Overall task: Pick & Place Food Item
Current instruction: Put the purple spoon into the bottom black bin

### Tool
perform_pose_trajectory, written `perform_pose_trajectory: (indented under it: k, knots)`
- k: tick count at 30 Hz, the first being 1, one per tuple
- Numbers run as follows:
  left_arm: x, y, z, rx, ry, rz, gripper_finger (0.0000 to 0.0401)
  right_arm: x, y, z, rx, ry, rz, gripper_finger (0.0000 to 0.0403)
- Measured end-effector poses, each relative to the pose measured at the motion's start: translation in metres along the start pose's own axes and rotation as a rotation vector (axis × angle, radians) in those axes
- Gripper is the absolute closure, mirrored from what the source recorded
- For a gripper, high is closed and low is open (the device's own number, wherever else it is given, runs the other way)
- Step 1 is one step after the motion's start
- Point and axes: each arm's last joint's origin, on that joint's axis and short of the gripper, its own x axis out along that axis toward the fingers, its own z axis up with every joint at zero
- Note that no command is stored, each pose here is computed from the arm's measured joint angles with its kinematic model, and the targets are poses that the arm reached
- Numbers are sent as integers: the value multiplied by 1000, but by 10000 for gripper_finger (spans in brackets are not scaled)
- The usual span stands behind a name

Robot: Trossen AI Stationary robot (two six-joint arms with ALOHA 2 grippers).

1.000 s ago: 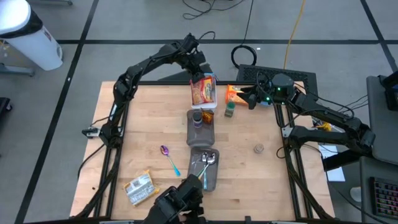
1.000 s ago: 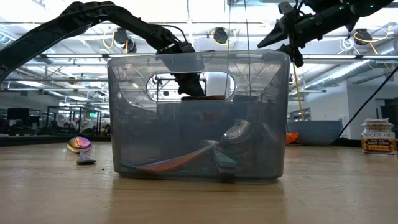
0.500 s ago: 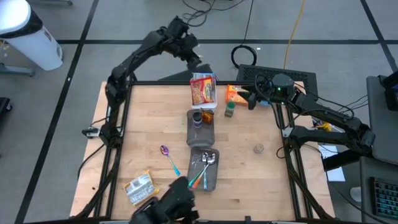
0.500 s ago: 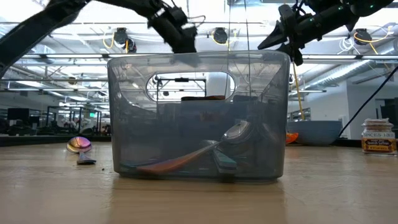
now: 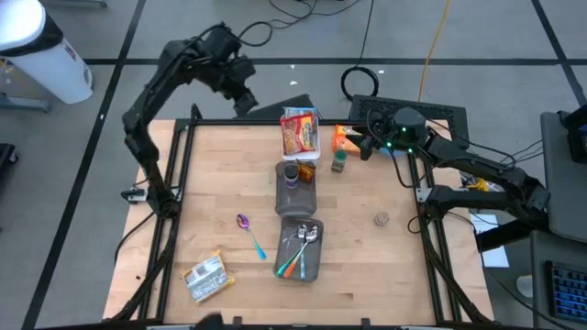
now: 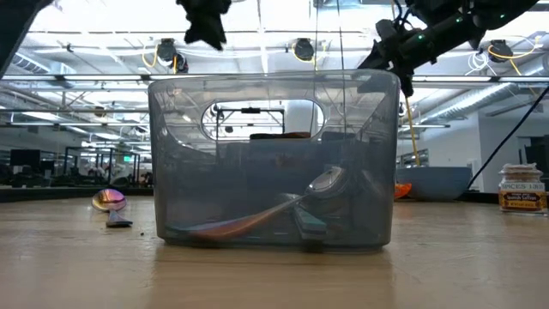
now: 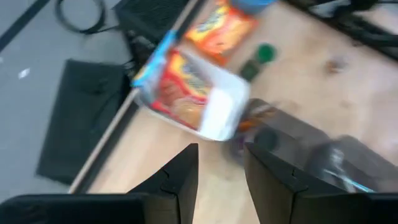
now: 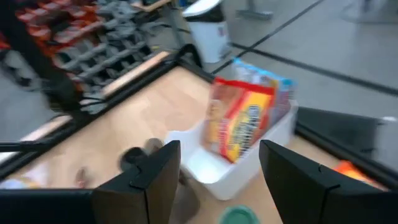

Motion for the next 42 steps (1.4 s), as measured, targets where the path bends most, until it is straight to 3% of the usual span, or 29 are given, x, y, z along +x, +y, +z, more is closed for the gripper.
perform_pose_trajectory:
  k: [4, 8, 13, 23, 27, 31, 37, 42]
  knots:
    - [-27, -25, -10, 56, -70, -125, 270, 11, 2, 1, 38, -3, 112, 190]
    - [-46, -44, -22, 111, -130, -138, 270, 22, 6, 0, 104, -4, 153, 190]
    - [-51, -51, -58, 97, -197, -148, 270, 33, 14, -6, 163, 24, 189, 190]
    - [-4, -48, -171, -195, -334, -243, 270, 52, 37, -14, 244, 17, 299, 190]
    - [16, -53, -214, -339, -271, -315, 270, 63, 41, -17, 302, -7, 313, 190]
    - [42, -55, -250, -408, -167, -351, 270, 75, 46, -22, 357, -12, 345, 190]
    - [91, -51, -289, -511, 3, -343, 269, 92, 56, -37, 419, 35, 386, 190]
    - [127, -49, -314, -664, 102, -389, 270, 99, 74, -50, 410, 55, 451, 190]
